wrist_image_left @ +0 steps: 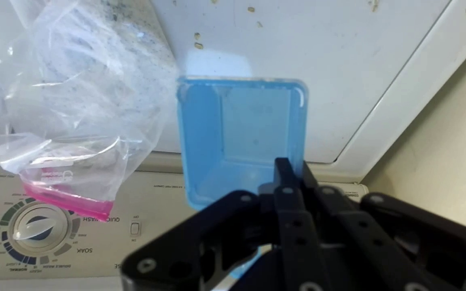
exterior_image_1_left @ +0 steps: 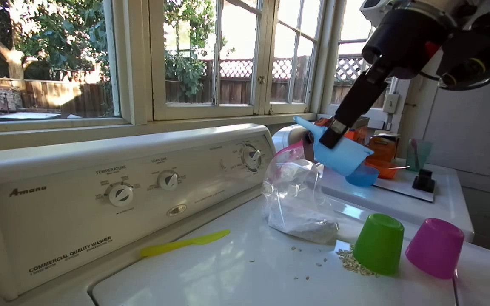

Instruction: Take the blue measuring cup out of the clear plastic bag.

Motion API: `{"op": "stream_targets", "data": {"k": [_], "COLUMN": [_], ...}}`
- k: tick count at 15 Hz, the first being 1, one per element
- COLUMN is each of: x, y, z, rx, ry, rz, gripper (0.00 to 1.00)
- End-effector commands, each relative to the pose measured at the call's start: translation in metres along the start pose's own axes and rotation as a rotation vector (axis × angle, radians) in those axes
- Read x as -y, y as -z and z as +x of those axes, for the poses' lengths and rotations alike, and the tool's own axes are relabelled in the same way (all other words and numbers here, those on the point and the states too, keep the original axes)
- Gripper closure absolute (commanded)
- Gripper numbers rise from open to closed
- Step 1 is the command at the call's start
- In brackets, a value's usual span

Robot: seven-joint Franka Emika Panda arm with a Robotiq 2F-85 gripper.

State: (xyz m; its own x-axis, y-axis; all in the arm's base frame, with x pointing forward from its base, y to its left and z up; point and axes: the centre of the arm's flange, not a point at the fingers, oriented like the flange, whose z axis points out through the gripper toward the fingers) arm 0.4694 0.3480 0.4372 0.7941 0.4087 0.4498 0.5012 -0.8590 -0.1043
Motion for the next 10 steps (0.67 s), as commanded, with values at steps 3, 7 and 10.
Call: {"op": "stream_targets", "data": {"k": [3,7,10], "x": [0.031,0.047,0.060], "y": [-0.004,-0.016,-0.029], "z": [0.012,0.016,0.021], "rx": [0.070,0.122,0.153], "ry": [0.121,0.212,0.269], "rz": [-0.129,-0.190,-0.200], "gripper": [0.99,0.99,0.99]}}
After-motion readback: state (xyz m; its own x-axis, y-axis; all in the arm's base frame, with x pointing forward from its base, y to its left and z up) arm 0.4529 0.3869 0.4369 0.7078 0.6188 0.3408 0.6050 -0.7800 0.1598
